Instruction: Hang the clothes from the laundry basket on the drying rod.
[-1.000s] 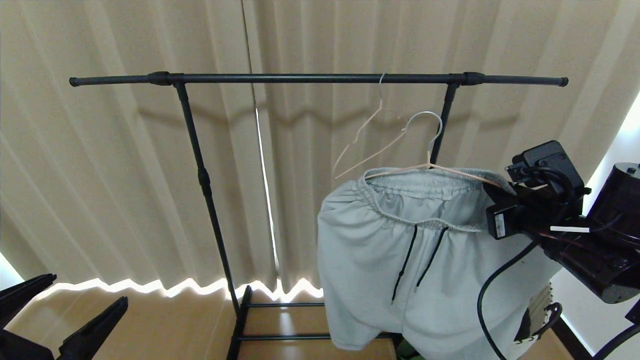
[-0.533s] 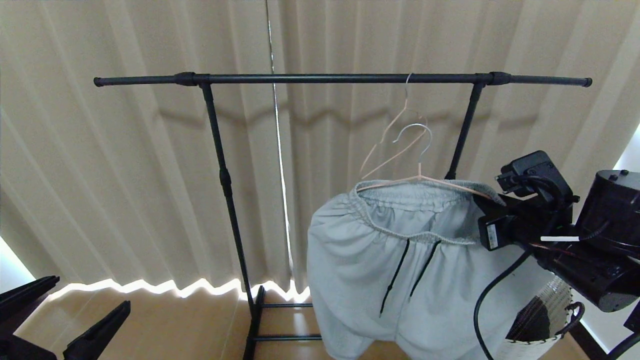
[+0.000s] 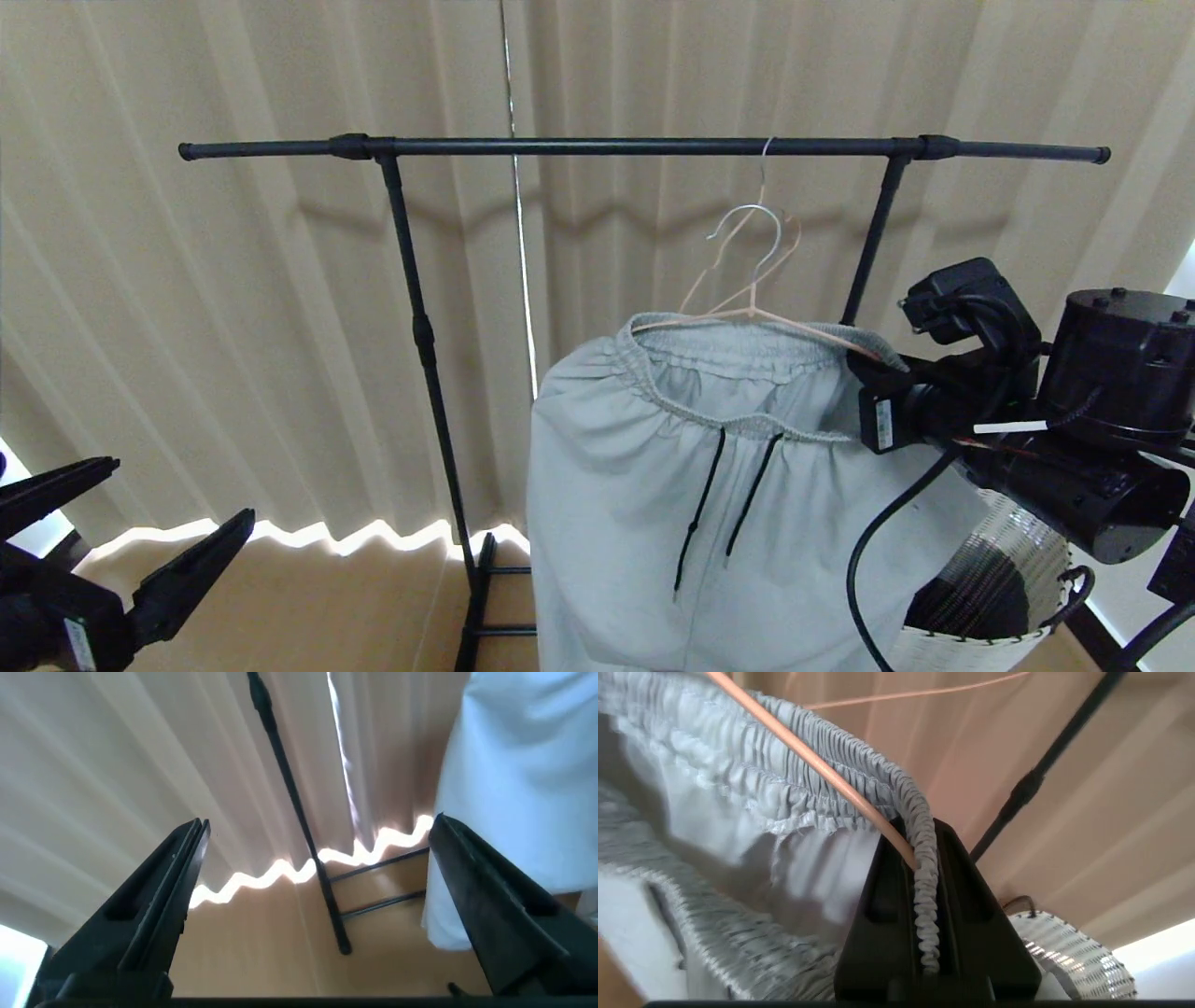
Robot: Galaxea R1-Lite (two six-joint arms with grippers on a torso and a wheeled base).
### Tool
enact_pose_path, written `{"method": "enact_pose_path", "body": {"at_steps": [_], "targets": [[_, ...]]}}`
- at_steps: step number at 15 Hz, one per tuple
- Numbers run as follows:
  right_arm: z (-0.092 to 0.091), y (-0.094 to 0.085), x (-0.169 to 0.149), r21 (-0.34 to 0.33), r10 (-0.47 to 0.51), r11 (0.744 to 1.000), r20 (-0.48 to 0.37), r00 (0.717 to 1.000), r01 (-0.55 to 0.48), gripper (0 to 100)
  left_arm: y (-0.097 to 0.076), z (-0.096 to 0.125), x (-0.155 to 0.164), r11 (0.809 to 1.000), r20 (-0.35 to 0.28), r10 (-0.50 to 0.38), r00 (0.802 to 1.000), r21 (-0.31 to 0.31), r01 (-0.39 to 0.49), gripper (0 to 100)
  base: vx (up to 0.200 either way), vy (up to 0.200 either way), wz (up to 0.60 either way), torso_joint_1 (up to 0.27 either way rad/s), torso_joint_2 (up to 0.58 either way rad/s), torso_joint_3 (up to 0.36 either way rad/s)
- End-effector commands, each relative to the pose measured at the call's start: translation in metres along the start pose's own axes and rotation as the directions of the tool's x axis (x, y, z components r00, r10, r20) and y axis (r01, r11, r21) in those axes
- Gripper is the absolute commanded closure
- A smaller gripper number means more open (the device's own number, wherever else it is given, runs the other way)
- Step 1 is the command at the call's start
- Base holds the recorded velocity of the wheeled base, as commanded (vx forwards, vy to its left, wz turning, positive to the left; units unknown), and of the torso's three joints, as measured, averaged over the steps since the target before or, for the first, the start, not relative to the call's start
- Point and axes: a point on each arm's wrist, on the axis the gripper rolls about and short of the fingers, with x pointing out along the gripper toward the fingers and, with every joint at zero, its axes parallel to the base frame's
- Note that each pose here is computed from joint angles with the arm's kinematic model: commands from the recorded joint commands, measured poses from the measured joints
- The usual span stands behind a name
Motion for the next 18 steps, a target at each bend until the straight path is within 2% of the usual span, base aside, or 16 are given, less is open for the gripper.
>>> {"method": "enact_pose_path", "body": {"at_steps": [1, 5, 11, 16, 18], "targets": [[0.004, -0.001, 0.000, 0.006, -0.014, 1.000, 0.014, 1.000, 0.014, 100, -0.001, 0.002, 0.009, 1.000, -0.030, -0.008, 1.000, 0.012, 0.008, 0, 0.000, 0.000, 0.00, 0.000, 0.00, 0.000], [0.020, -0.006, 0.003, 0.033, -0.135, 0.990, 0.047, 0.990, 0.134, 100, -0.002, -0.001, 0.015, 1.000, -0.058, -0.014, 0.998, 0.019, 0.015, 0, 0.000, 0.000, 0.00, 0.000, 0.00, 0.000], [0.030, -0.008, 0.004, 0.053, -0.191, 0.981, 0.069, 0.979, 0.188, 100, -0.003, -0.003, 0.011, 1.000, -0.052, -0.014, 0.999, 0.017, 0.015, 0, 0.200, 0.000, 0.00, 0.003, 0.00, 0.002], [0.032, -0.008, 0.005, 0.056, -0.200, 0.979, 0.073, 0.977, 0.196, 100, -0.003, -0.005, 0.009, 1.000, -0.050, -0.013, 0.999, 0.018, 0.014, 0, 0.200, 0.000, 0.00, 0.003, 0.00, 0.003], [0.033, -0.008, 0.006, 0.057, -0.234, 0.971, 0.066, 0.970, 0.230, 100, -0.003, -0.005, 0.009, 1.000, -0.051, -0.015, 0.999, 0.022, 0.016, 0, 0.200, 0.000, 0.00, 0.005, 0.00, 0.000]]}}
